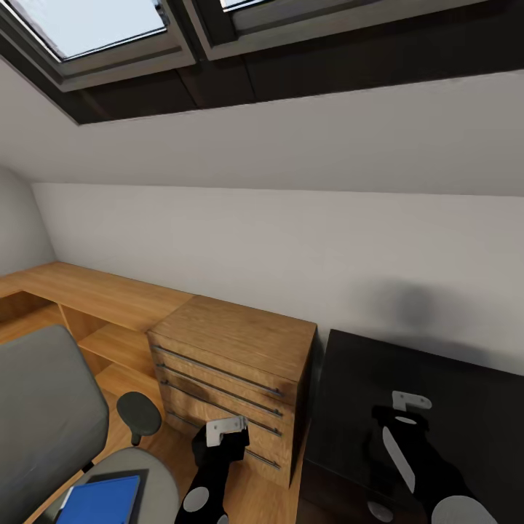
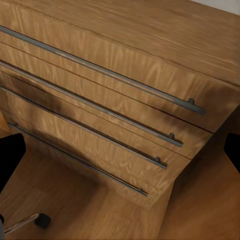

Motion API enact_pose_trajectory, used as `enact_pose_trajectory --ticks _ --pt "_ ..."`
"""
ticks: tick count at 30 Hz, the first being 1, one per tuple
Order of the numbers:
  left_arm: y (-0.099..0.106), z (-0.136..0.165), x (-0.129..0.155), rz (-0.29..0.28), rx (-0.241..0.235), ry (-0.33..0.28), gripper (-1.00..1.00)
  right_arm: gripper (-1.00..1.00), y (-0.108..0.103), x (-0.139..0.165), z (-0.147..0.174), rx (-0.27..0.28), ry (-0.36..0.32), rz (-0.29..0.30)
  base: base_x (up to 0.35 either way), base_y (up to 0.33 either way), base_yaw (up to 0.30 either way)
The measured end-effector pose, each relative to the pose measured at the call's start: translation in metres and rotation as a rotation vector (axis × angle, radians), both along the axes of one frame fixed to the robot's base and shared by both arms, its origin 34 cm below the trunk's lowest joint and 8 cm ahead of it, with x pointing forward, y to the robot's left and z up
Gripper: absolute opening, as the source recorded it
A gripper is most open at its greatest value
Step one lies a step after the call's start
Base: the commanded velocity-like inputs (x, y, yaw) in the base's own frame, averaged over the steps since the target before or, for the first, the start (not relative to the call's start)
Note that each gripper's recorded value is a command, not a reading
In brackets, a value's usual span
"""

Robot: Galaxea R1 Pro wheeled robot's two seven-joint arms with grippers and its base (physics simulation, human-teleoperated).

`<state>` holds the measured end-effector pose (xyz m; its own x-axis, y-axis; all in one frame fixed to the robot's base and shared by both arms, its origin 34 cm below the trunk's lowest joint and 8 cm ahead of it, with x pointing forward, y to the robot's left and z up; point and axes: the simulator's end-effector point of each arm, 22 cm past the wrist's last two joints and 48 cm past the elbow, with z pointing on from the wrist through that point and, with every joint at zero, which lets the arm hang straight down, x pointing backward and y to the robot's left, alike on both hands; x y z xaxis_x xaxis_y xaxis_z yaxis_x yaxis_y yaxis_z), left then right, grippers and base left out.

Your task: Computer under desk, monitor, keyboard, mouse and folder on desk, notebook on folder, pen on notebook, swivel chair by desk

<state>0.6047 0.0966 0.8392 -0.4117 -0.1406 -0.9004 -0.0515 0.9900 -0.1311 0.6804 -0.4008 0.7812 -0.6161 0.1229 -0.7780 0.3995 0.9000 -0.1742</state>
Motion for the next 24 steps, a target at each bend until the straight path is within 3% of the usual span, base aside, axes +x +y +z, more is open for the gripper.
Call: enact_pose_trajectory --ticks 24 --pt "-0.001 0.003 0.003 0.003 -0.013 -0.02 1.0 1.0 0.006 -0.003 -0.019 0.022 0.026 0.014 0.0 0.0 0.0"
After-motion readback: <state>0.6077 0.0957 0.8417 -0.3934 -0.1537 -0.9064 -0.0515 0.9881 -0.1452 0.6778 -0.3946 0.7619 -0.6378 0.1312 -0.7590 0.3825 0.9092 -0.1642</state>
